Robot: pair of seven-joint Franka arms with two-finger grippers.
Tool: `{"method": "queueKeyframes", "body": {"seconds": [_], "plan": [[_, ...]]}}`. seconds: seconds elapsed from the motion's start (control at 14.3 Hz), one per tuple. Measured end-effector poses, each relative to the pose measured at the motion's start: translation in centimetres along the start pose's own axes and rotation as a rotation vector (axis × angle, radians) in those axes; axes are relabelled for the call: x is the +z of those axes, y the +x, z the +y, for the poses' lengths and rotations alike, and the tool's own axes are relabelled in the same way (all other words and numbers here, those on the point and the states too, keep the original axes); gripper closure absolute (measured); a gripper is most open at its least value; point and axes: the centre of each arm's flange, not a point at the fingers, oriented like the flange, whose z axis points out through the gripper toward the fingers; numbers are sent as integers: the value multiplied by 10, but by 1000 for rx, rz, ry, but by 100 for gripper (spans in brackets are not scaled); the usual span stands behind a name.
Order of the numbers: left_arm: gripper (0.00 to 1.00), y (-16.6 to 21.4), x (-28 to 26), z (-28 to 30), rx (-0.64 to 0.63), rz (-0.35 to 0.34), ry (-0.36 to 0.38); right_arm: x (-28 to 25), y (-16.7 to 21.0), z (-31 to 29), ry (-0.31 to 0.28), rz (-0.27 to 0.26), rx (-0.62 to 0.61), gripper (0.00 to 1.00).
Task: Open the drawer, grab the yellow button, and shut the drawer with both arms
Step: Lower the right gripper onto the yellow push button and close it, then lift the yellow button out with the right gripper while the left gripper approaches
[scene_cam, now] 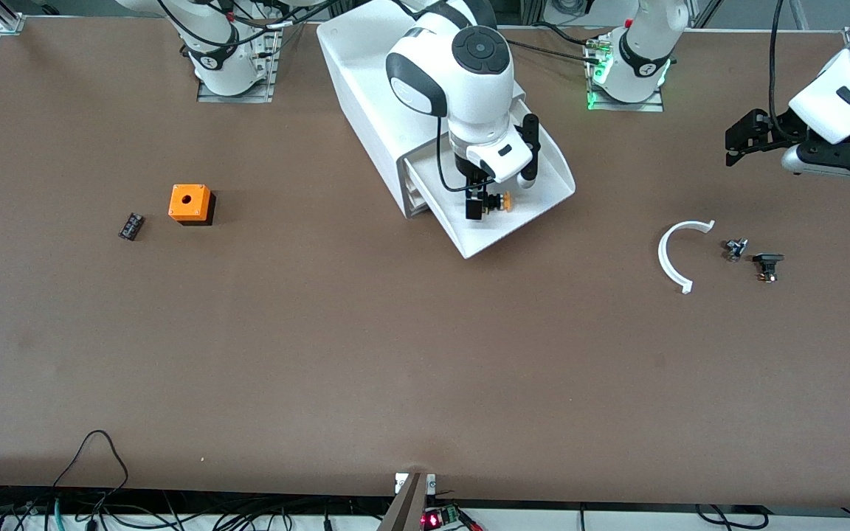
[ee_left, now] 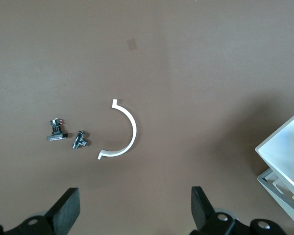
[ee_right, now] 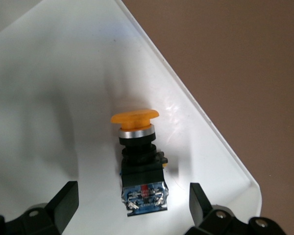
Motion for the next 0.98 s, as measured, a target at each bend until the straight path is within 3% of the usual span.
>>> {"method": "queueKeyframes", "body": {"seconds": [0.35, 0.49, 0.56, 0.7, 0.98], "plan": [[0, 0, 0, 0, 0, 0, 0, 11, 2, -4, 8, -11, -6, 0], [0, 0, 0, 0, 0, 0, 0, 12, 3, -5, 9, -12, -8, 5], [0, 0, 0, 0, 0, 0, 0, 12, 3, -6, 9, -11, -10, 10], [0, 0, 0, 0, 0, 0, 0, 12, 5, -9, 9, -11, -14, 30], [0, 0, 0, 0, 0, 1, 0, 13, 6, -9, 9, -10, -15, 39]]}}
